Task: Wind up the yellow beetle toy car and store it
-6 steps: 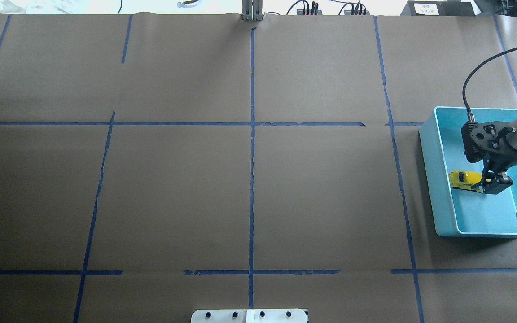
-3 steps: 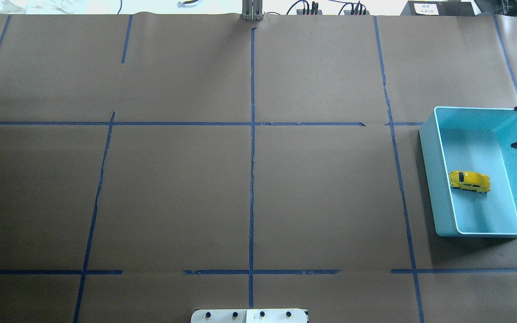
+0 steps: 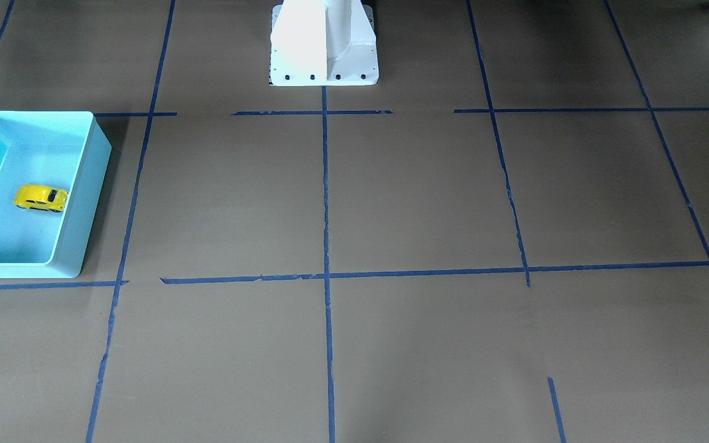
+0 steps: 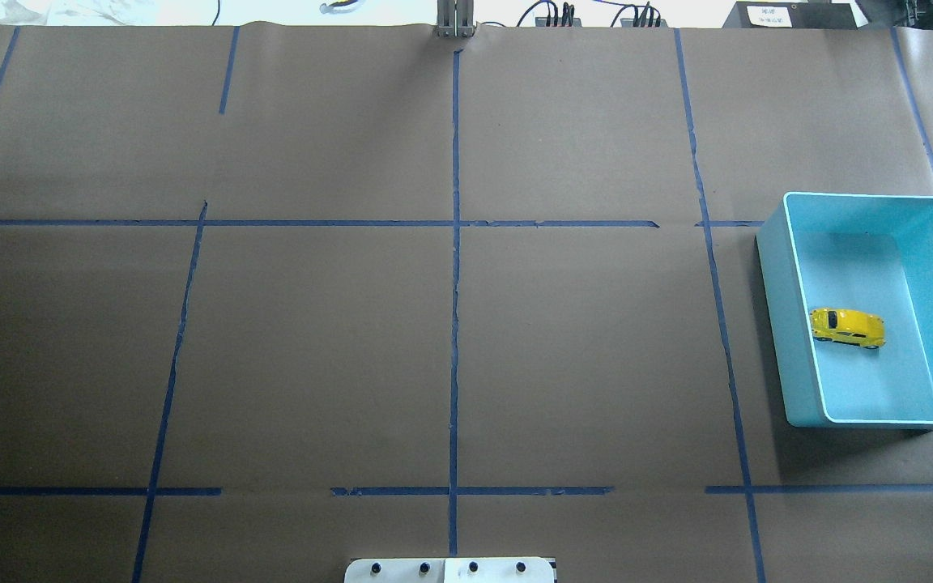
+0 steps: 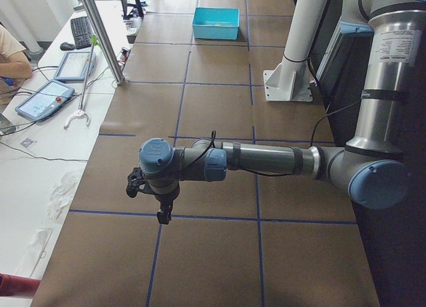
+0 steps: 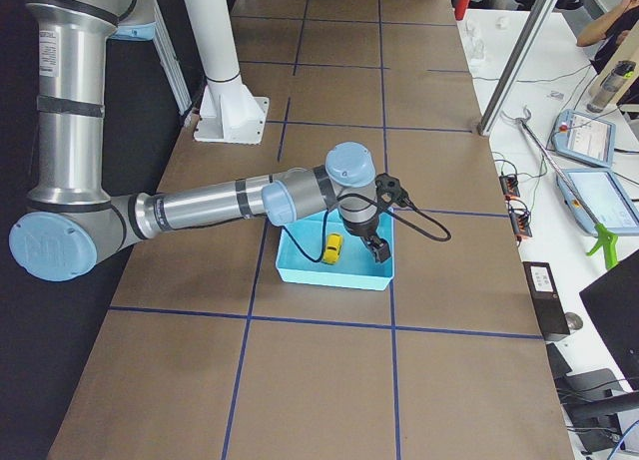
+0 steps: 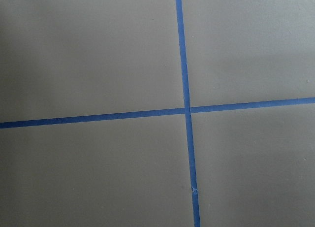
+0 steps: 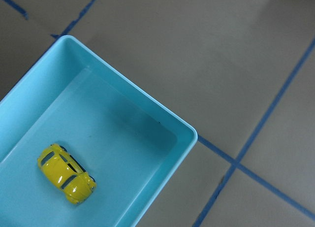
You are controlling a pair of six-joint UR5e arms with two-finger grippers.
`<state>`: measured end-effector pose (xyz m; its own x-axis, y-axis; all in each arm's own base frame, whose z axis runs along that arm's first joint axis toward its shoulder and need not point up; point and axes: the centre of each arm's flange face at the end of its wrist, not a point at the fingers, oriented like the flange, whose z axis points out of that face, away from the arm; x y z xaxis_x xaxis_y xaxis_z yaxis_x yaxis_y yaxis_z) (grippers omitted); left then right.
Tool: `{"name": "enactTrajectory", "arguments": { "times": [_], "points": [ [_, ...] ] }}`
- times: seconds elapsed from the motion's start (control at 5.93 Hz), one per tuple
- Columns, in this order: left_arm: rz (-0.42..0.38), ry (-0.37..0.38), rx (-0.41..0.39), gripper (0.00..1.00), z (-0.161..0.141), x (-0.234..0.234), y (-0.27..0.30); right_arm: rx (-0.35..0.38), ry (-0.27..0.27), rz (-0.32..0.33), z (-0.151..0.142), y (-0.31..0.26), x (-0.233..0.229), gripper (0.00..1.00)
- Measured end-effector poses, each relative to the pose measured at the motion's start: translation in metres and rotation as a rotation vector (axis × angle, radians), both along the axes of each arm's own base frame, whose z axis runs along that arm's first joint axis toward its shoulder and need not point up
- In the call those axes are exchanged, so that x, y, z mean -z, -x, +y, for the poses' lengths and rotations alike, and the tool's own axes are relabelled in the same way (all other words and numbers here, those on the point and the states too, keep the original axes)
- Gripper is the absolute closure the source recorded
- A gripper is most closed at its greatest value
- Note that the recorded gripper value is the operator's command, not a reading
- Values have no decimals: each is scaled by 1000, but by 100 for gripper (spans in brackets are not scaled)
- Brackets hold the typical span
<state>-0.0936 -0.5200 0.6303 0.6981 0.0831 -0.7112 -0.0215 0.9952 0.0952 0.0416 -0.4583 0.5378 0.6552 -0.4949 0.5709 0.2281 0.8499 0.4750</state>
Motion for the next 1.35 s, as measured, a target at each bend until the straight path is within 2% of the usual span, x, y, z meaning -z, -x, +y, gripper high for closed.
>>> {"name": "enactTrajectory", "arguments": {
  "times": [0.17,0.34,0.51,0.67,0.84,1.35],
  "points": [
    [0,2,0,0,0,-1,0,-90,158,-12,9,-16,-15,0],
    [0,1,0,0,0,-1,0,-168,292,-26,19,-24,-30,0],
    [0,0,-1,0,0,-1,0,-215,389,-32,26,-27,-51,0],
    [0,-1,-1,0,0,0,0,-235,449,-29,29,-29,-72,0],
    [0,-2,-1,0,0,0,0,-247,481,-27,31,-32,-85,0],
    [0,1,-2,0,1,-2,0,-266,547,-24,29,-35,-114,0]
  ]
}}
